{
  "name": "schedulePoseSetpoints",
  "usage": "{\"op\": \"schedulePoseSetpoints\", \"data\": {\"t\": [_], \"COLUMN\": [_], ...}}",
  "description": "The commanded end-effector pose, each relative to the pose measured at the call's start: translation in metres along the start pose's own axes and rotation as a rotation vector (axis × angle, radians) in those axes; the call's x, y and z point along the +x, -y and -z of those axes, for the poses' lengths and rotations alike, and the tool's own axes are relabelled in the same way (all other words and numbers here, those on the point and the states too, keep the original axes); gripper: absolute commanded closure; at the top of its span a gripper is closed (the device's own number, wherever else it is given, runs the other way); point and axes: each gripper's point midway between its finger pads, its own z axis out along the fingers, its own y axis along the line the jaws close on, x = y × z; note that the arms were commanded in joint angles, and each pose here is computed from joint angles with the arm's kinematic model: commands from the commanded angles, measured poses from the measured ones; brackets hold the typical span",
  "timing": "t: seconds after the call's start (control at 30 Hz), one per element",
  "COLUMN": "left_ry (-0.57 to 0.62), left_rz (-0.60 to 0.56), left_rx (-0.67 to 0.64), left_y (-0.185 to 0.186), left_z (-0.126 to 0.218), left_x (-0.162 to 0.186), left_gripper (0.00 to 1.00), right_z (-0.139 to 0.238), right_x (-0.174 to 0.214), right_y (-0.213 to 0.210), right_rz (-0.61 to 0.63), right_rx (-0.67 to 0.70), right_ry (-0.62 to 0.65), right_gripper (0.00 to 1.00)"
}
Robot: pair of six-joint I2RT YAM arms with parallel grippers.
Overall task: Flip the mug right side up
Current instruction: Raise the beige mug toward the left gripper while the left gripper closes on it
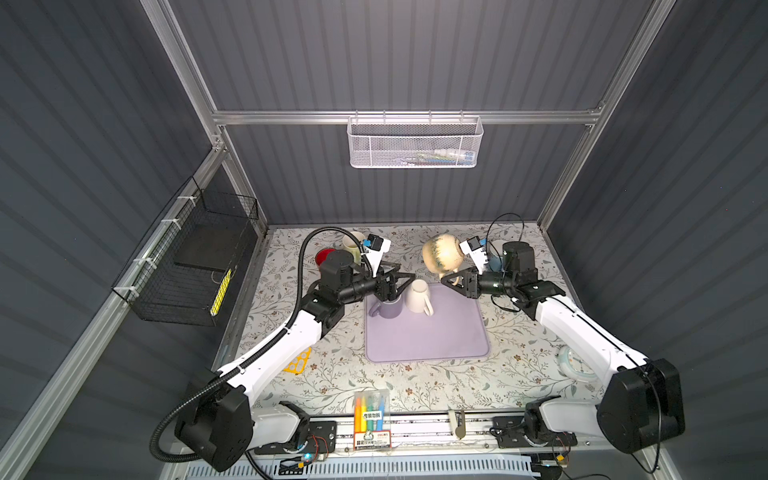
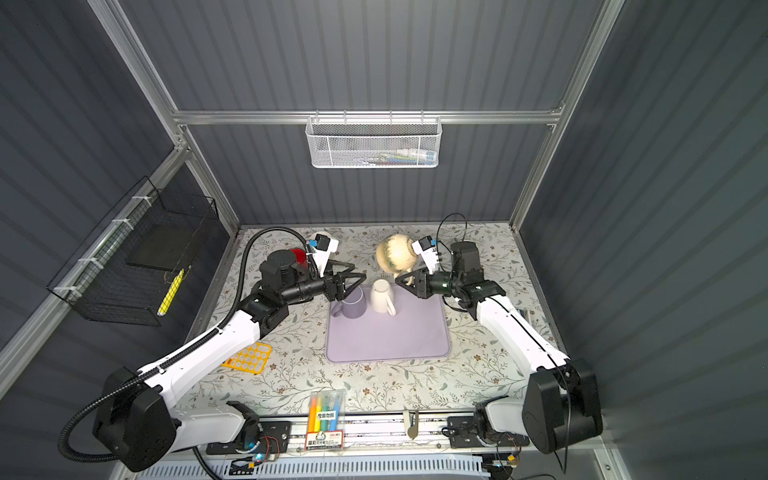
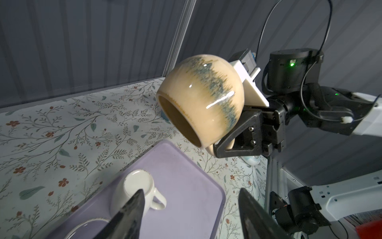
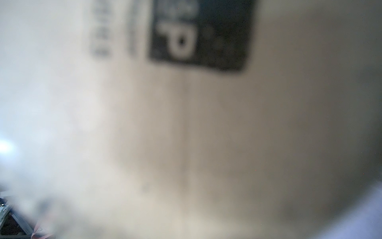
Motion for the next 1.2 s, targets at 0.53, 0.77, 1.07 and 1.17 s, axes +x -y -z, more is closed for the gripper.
{"op": "schedulePoseSetpoints", "data": {"t": [0.53,0.77,1.07,1.17], "left_ry": [0.133,0.155,0.175,0.178], "left_rz": [0.036,0.022,0.016,0.025], "left_rx": [0.275,0.301,0.342,0.363], "left_y": [0.038,0.045,0.050,0.052], "left_z": [-0.032,-0.031,-0.034,-0.037], "left_x": [-0.033,-0.040,-0.046,-0.047], "left_gripper": [0.28,0.29,0.33,0.37], "right_z": [0.001,-0.006,-0.009,-0.011], "right_x": [-0.032,-0.030,-0.030,-0.031], "right_y": [-0.054,-0.060,-0.064,-0.064], "right_rz": [0.147,0.149,0.148,0.145], "right_rx": [-0.222,-0.258,-0.288,-0.304], "right_ry": [0.096,0.076,0.074,0.079], "right_gripper": [0.97,0.98,0.98,0.98]}}
